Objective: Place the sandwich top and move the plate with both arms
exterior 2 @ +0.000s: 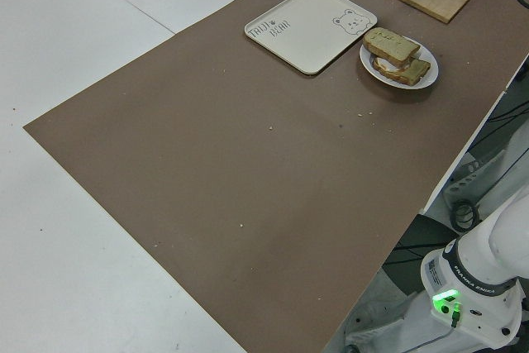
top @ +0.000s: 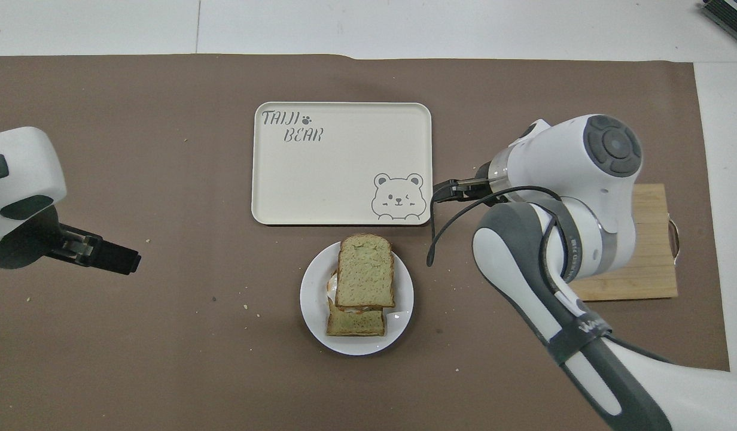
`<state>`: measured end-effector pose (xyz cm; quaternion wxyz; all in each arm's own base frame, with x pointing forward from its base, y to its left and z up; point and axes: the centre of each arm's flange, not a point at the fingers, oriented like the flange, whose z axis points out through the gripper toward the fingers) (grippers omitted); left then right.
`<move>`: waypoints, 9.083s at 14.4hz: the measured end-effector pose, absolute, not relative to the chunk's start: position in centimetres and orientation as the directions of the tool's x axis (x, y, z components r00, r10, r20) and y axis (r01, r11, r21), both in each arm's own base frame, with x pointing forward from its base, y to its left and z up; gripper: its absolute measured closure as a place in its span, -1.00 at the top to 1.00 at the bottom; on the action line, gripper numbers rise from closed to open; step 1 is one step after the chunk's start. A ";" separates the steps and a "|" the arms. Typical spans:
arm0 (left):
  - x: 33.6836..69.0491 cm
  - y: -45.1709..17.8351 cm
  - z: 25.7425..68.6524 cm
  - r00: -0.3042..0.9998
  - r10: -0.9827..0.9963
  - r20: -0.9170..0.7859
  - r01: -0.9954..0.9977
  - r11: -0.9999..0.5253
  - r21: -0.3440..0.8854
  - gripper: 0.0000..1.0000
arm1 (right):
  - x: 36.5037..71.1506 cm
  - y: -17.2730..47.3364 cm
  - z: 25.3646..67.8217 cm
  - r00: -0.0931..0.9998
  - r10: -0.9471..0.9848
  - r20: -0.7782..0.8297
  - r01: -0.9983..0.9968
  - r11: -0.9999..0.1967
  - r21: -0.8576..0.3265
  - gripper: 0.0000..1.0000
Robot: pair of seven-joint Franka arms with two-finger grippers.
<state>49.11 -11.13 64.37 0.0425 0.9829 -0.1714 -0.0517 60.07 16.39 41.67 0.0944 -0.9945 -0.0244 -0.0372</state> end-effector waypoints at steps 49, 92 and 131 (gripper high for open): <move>39.9 -25.2 28.4 0.999 -0.008 0.051 -0.034 -0.847 0.531 -0.29 | 52.7 -1.6 65.1 0.995 -0.098 0.026 -0.098 -0.995 0.012 1.00; 62.6 -17.4 28.3 0.984 0.174 0.027 0.102 -0.690 0.717 -0.82 | 52.5 -1.4 64.6 0.995 -0.095 0.008 -0.095 -0.995 0.014 1.00; 53.4 -1.9 71.0 0.953 -0.302 0.029 -0.302 -0.953 0.023 1.00 | 52.4 -2.1 64.5 0.997 -0.081 0.000 -0.081 -0.997 0.013 1.00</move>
